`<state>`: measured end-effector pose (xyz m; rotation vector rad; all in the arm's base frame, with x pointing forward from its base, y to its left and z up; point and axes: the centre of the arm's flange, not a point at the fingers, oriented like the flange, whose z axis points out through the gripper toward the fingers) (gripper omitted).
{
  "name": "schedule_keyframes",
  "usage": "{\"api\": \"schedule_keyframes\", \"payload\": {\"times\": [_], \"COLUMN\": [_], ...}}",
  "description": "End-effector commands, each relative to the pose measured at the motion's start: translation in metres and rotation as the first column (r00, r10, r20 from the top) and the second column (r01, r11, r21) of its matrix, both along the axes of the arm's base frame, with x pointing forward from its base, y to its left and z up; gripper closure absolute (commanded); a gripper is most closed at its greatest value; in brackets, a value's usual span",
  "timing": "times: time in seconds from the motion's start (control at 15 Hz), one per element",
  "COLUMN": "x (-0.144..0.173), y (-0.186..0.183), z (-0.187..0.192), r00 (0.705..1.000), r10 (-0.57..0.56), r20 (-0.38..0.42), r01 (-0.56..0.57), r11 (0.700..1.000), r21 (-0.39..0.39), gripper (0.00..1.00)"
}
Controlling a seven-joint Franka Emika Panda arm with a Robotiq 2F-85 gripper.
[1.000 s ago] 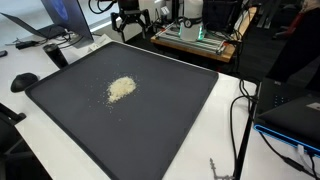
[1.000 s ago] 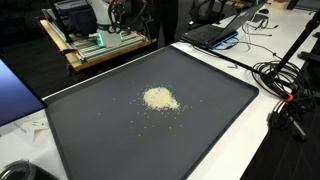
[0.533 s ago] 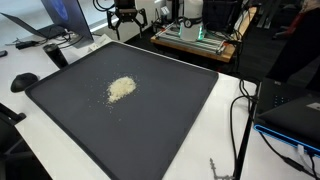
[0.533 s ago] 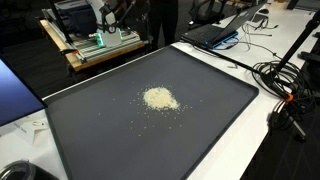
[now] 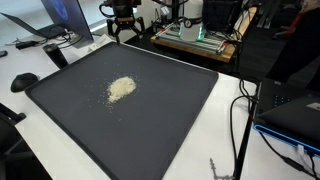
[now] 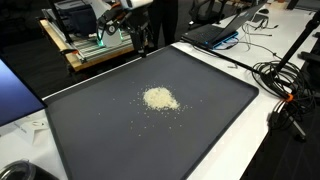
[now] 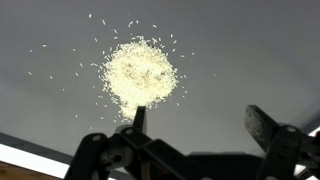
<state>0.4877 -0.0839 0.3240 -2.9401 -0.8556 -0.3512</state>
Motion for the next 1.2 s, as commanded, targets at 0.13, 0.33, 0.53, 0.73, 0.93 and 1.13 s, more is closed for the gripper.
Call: {"api": "schedule_keyframes", "payload": {"times": [0.13,0.33,0.53,0.73,0.93,1.13], "x": [0.033,0.047,0.055,0.062,0.07,0.077], "y": [0.002,0.003,0.005,0.006,0.009,0.012], "z": [-0.035,-0.059,-0.081,-0.098,-0.109,-0.119], "r00": [0.982,0.972,0.969,0.967,0.968,0.97], "r10": [-0.181,-0.225,-0.239,-0.249,-0.247,-0.242], "r20": [0.045,0.067,0.064,0.049,0.031,0.021], "r01": [0.182,0.229,0.244,0.253,0.249,0.242], "r11": [0.983,0.972,0.966,0.959,0.957,0.953], "r21": [-0.02,-0.047,-0.088,-0.129,-0.15,-0.181], "gripper": [0.0,0.0,0.0,0.0,0.0,0.0]}}
